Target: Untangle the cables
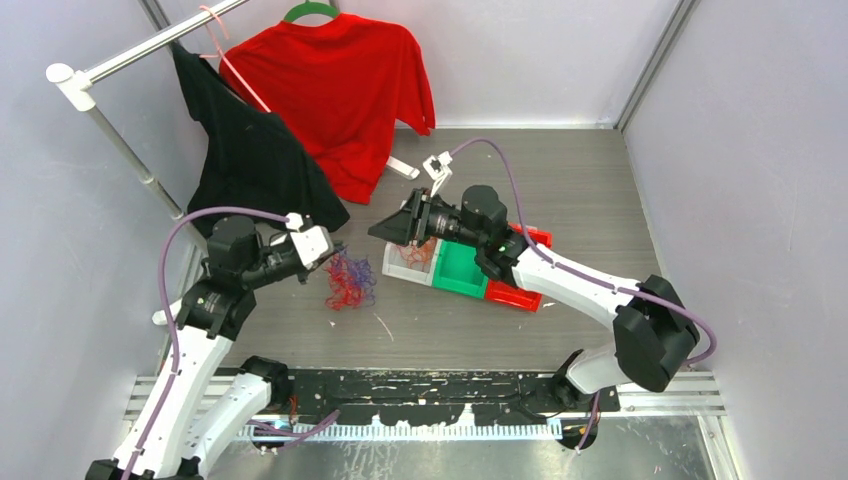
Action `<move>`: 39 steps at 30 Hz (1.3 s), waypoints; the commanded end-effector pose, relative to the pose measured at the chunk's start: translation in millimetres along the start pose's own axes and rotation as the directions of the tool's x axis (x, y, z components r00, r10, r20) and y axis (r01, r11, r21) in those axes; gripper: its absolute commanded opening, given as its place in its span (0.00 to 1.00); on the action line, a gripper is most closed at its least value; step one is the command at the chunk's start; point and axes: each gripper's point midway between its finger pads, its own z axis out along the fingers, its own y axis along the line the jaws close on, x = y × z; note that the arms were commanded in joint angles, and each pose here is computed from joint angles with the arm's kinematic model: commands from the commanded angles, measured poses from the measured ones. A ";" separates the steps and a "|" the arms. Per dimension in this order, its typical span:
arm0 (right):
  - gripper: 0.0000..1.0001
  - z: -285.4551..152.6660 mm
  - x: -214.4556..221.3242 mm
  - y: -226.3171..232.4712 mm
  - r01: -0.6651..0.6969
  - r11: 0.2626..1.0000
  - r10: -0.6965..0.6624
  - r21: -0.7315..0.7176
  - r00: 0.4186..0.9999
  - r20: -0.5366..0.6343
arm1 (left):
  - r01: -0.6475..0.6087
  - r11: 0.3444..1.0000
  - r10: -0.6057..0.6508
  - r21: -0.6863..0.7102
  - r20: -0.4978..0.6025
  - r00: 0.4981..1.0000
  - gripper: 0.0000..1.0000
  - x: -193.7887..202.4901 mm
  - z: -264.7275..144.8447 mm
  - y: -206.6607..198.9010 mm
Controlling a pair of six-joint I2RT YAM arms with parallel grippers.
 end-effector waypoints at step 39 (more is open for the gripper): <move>0.73 88.6 97.7 -113.2 0.235 0.937 -0.227 0.260 0.972 -0.061 | 0.082 0.994 -0.100 0.073 0.284 0.954 0.00 -167.4 -44.4 17.8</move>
